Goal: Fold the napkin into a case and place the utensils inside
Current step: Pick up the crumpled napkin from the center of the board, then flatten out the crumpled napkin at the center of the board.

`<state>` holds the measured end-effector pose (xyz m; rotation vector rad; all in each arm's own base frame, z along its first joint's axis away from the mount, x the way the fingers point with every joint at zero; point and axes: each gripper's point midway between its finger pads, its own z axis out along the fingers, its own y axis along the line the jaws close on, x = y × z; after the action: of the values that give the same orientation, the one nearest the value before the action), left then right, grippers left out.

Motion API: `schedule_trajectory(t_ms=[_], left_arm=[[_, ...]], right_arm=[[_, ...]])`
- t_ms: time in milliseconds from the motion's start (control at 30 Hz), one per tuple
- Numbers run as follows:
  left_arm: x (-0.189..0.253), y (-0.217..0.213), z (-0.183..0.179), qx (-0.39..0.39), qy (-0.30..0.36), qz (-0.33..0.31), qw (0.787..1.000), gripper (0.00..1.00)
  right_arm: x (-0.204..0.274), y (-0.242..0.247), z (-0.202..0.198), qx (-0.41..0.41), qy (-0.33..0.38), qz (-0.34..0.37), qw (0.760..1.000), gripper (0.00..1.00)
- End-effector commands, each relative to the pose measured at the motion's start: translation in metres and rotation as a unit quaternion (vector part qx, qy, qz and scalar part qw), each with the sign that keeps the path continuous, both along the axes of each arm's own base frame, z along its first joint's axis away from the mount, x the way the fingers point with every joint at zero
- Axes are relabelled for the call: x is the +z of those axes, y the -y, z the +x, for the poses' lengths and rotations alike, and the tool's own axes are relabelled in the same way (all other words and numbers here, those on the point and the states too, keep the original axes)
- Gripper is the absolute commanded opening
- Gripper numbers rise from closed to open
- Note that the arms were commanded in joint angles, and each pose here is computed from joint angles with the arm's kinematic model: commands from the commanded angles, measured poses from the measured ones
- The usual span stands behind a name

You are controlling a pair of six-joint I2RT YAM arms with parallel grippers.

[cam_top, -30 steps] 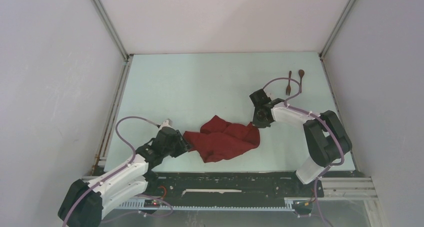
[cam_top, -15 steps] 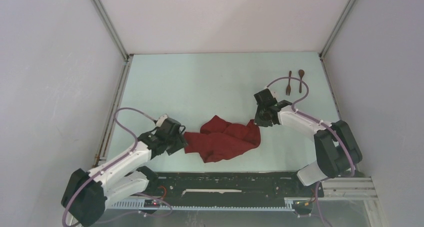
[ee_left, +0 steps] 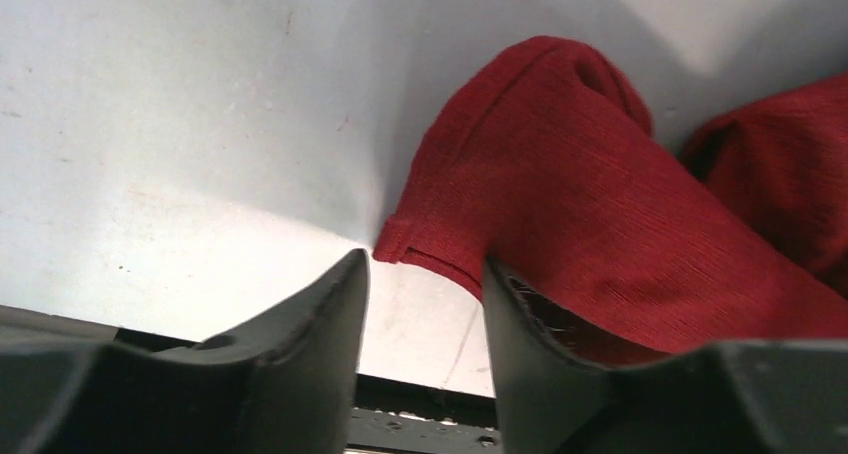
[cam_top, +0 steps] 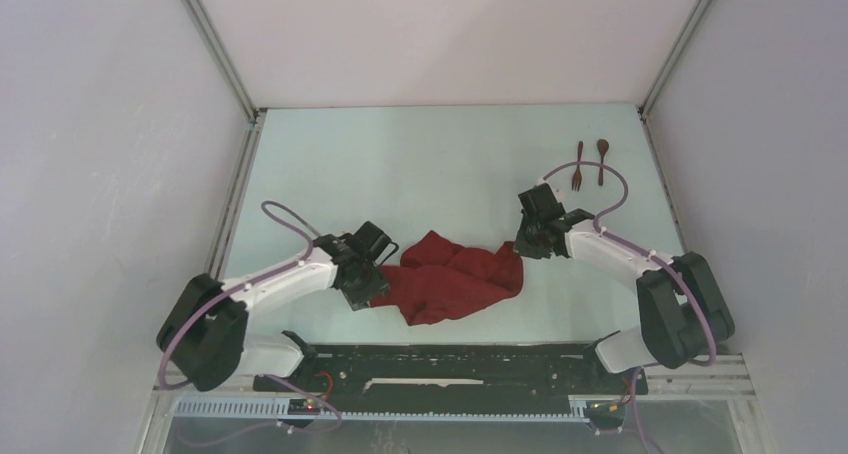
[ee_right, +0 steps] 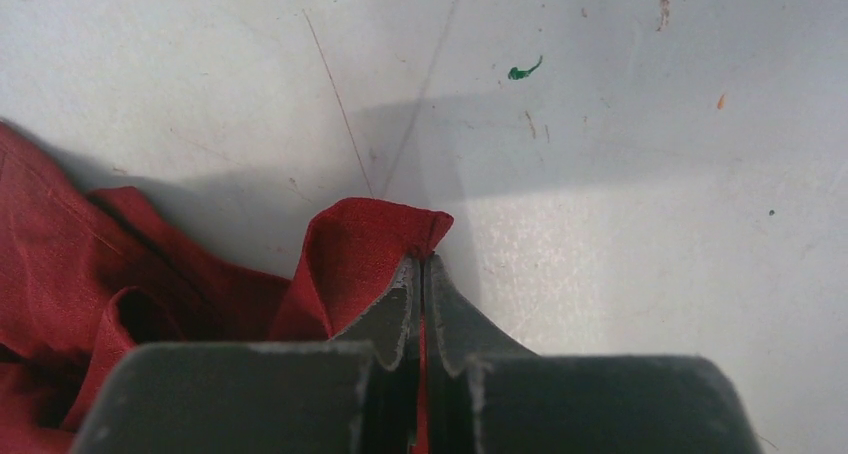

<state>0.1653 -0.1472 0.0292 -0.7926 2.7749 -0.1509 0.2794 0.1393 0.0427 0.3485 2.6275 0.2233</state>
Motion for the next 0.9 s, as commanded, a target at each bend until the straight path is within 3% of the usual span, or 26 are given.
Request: schedule_trajectory(t_ms=[0, 367, 600, 733, 867], left_arm=[[-0.007, 0.001, -0.006, 0.03, -0.04, 0.018, 0.999, 0.48], [-0.043, -0.007, -0.007, 0.043, -0.064, 0.056, 0.995, 0.44], [-0.051, -0.015, -0.005, 0.049, -0.069, 0.067, 0.994, 0.03], [-0.022, -0.02, 0.017, 0.026, -0.007, 0.077, 0.997, 0.0], [0.062, -0.01, 0.059, -0.032, 0.129, 0.049, 0.99, 0.0]], right_arm=[[0.013, 0.0, 0.011, 0.0, 0.034, 0.029, 0.999, 0.0], [0.018, 0.008, 0.009, 0.007, 0.043, 0.031, 0.999, 0.0], [0.019, 0.003, 0.007, 0.009, 0.041, 0.042, 0.998, 0.0], [0.017, 0.011, 0.009, -0.001, 0.041, 0.03, 0.999, 0.0], [0.061, 0.007, 0.019, 0.008, 0.106, 0.057, 0.993, 0.0]])
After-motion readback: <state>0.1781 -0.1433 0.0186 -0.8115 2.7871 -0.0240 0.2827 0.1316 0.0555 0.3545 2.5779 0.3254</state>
